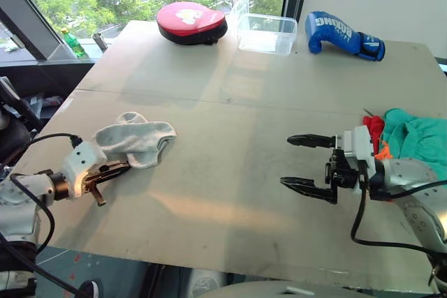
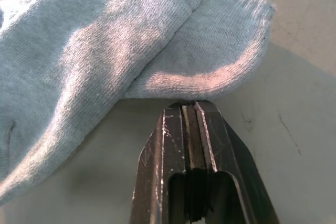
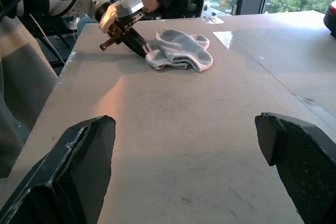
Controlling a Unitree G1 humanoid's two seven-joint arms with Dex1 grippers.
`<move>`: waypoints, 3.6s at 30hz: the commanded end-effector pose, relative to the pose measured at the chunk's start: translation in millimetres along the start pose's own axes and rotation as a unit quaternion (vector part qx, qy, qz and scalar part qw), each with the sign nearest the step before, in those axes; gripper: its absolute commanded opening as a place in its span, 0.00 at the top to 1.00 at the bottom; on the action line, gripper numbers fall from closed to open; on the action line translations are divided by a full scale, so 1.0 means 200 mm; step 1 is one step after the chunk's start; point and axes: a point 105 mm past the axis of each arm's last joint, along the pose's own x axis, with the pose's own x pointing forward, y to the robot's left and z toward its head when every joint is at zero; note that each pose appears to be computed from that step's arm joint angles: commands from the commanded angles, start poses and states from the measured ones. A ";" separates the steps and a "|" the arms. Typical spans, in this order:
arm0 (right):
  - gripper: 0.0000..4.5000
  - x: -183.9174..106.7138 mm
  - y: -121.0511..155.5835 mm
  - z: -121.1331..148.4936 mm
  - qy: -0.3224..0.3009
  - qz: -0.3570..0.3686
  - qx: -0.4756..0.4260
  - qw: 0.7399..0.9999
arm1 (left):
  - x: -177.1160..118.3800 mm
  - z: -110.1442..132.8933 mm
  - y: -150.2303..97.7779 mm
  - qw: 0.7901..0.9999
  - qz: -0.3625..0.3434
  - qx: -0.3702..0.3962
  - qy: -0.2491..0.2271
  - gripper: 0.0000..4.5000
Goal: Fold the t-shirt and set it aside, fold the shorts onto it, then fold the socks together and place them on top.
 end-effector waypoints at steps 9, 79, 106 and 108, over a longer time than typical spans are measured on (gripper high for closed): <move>0.00 -0.01 -0.01 0.05 -0.013 -0.012 -0.029 0.999 | 0.23 0.43 -0.32 0.971 -0.215 0.087 -0.066 0.98; 0.00 -0.32 -0.19 -0.06 0.127 -0.150 -0.012 0.980 | 1.02 1.25 -0.86 0.960 -0.215 -0.072 -0.166 0.53; 0.00 -0.17 -0.14 -0.10 0.080 -0.125 0.014 0.989 | 0.52 0.82 -0.50 0.927 -0.242 0.225 -0.176 0.01; 0.00 -0.17 -0.14 -0.10 0.080 -0.124 0.014 0.989 | 0.55 0.79 -0.50 0.919 -0.245 0.259 -0.169 0.01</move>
